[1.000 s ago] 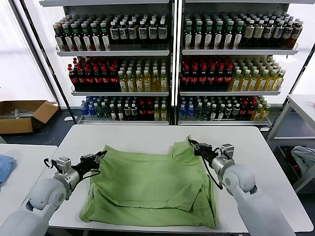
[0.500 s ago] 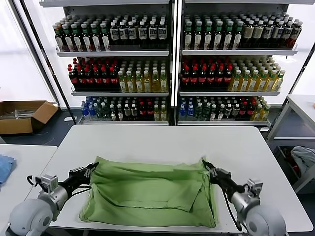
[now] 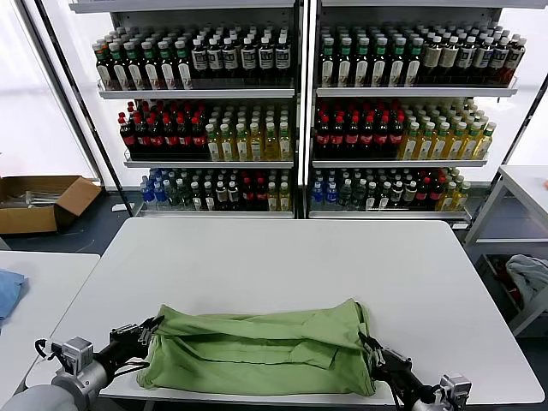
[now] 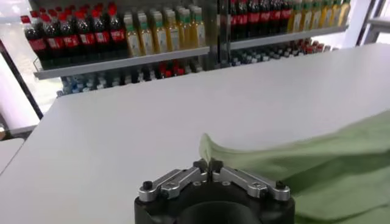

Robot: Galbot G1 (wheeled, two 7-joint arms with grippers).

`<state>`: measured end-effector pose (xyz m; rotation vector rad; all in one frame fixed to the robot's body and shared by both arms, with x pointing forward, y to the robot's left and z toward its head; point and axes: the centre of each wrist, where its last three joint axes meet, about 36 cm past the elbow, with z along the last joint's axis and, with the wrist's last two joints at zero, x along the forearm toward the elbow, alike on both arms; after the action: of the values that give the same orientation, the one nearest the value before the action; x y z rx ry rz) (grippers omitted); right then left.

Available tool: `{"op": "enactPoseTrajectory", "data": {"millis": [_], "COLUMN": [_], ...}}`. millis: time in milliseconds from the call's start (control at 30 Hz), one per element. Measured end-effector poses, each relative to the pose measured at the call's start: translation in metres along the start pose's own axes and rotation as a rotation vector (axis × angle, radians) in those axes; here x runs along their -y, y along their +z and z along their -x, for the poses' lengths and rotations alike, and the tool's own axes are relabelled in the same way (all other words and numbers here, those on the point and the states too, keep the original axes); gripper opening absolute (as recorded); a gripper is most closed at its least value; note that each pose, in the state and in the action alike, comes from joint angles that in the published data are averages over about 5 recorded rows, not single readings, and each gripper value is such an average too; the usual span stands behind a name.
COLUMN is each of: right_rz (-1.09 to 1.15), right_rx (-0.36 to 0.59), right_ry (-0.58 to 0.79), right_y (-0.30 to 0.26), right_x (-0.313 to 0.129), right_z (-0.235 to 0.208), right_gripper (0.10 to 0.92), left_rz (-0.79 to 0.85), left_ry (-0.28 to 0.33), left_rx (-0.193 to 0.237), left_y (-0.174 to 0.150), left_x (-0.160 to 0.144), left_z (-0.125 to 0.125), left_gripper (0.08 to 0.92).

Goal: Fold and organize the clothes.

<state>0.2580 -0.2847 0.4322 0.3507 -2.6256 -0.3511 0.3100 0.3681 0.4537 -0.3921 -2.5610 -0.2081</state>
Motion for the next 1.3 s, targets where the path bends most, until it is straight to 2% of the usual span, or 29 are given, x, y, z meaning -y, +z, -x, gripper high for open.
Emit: {"op": "enactPoseTrajectory", "data": {"millis": [300,533,667,800,1033,1300], "right_rz": [-0.069,-0.119,-0.135,-0.146,-0.167,-0.176], "right_rx": [0.100,0.204,0.241,0.258,0.275,0.284], "right_ry": [0.083,0.166,0.199,0.222,0.241,0.254], "right_y": [-0.017,-0.027,-0.029,-0.027,-0.028,-0.027], "right_x": [0.034,0.068,0.079,0.086,0.092,0.095], "right_z": [-0.006,-0.017,-0.024,-0.030,-0.038,-0.041], "right_gripper": [0.500,0.708,0.797,0.820,0.823,0.823], "left_rz": [0.038,-0.014,-0.069,-0.136,-0.226,-0.265], "left_ry": [-0.045,-0.087,-0.114,-0.153,-0.223,-0.262], "left_rx": [-0.037,0.004,0.021,0.022,0.007,-0.026], "left_y": [-0.002,-0.010,-0.005,0.006,0.023,0.036], "left_x": [-0.007,-0.002,0.008,0.023,0.052,0.078], "left_z": [-0.025,-0.037,-0.036,-0.027,-0.004,0.011], "left_gripper": [0.465,0.664,0.771,0.818,0.823,0.816]}}
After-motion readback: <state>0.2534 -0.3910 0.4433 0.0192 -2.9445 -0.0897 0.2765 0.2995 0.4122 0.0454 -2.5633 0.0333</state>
